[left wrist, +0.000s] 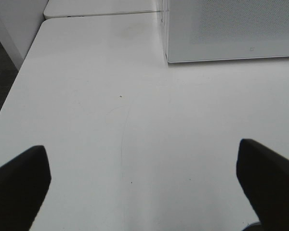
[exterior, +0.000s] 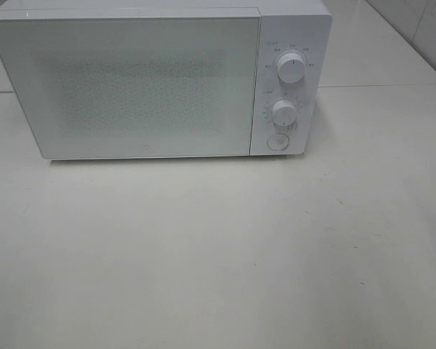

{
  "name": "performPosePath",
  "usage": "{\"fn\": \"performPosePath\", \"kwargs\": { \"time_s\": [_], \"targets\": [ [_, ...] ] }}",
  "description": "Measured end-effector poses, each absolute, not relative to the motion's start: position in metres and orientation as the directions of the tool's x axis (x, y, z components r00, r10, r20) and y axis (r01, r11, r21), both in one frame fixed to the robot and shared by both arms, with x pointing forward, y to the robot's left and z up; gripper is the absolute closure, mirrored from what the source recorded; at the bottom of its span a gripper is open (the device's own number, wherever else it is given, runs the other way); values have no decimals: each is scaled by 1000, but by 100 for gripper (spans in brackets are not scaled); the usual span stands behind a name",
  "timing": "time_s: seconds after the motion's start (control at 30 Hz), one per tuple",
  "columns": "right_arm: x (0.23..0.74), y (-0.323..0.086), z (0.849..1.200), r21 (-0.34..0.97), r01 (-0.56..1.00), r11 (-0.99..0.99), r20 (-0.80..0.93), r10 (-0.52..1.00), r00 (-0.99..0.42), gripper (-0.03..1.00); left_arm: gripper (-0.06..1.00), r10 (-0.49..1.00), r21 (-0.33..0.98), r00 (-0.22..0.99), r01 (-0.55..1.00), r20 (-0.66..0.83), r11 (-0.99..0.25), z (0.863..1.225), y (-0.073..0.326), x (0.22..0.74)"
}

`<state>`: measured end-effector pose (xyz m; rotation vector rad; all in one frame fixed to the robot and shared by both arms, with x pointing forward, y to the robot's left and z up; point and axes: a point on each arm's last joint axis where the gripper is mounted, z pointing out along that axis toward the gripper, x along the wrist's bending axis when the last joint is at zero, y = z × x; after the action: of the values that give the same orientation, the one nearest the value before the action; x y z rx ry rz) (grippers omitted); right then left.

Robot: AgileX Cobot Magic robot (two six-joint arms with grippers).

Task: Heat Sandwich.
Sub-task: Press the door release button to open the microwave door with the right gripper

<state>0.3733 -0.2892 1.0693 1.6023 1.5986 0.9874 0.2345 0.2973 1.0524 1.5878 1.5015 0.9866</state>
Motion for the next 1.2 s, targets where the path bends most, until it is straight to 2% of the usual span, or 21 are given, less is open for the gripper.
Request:
{"fn": "performPosePath", "kwargs": {
  "time_s": [0.43, 0.63, 1.03, 1.2],
  "targets": [
    [432, -284, 1048, 880, 473, -45, 70, 997, -36, 20, -3, 998, 896, 25, 441, 49, -55, 1052, 297, 234],
    [462, -282, 1033, 922, 385, -52, 75, 996, -45, 20, -3, 998, 896, 25, 441, 49, -55, 1052, 297, 234],
    [477, -286, 983, 943, 305, -130, 129, 991, 24, 20, -3, 998, 896, 25, 441, 49, -55, 1052, 297, 234],
    [480, -276, 972, 945, 304, -117, 121, 993, 7, 20, -3, 998, 896, 25, 441, 49, -55, 1052, 297, 234]
  ]
}}
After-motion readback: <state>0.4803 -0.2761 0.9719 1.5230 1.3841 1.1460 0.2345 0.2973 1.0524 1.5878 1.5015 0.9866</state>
